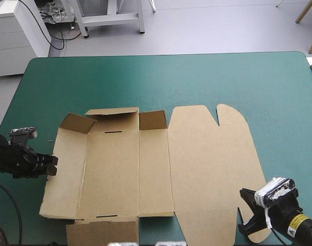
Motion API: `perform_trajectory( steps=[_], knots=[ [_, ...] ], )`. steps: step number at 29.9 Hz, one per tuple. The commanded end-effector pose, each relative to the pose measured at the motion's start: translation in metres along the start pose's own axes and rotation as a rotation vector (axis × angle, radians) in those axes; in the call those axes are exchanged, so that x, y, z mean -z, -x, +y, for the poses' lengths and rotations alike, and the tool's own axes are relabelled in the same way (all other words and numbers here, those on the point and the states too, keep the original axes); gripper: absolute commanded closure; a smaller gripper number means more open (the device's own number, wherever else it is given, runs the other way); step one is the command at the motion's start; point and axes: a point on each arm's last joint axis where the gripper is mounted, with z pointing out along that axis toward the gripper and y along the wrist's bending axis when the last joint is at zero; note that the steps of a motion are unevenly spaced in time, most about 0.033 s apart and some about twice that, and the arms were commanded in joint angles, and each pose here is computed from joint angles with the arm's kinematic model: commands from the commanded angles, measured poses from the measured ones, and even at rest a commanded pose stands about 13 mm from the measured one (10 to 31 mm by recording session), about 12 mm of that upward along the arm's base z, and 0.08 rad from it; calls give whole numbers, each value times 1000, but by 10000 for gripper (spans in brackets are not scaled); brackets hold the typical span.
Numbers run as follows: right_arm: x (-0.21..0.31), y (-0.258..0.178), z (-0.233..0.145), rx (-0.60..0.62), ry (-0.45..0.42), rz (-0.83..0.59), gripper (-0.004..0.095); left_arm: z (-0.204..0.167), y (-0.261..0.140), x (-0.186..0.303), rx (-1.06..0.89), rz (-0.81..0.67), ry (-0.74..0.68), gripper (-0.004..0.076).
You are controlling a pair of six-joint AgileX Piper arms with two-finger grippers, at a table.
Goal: Fold the box
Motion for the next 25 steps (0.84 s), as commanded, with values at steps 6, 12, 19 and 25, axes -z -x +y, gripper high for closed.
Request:
perform_trajectory(
  steps=[6,12,19,25],
  knots=[
    [4,13,0,0,2,-88,929,-10,16,-6,91,-14,-209,302],
    [4,13,0,9,-3,-88,929,-9,16,-10,96,2,-216,302],
    [4,13,0,11,-3,-88,929,-11,-7,-37,141,109,-261,302],
    [4,13,0,17,-3,-88,929,-14,-21,-50,170,167,-293,302]
  ],
)
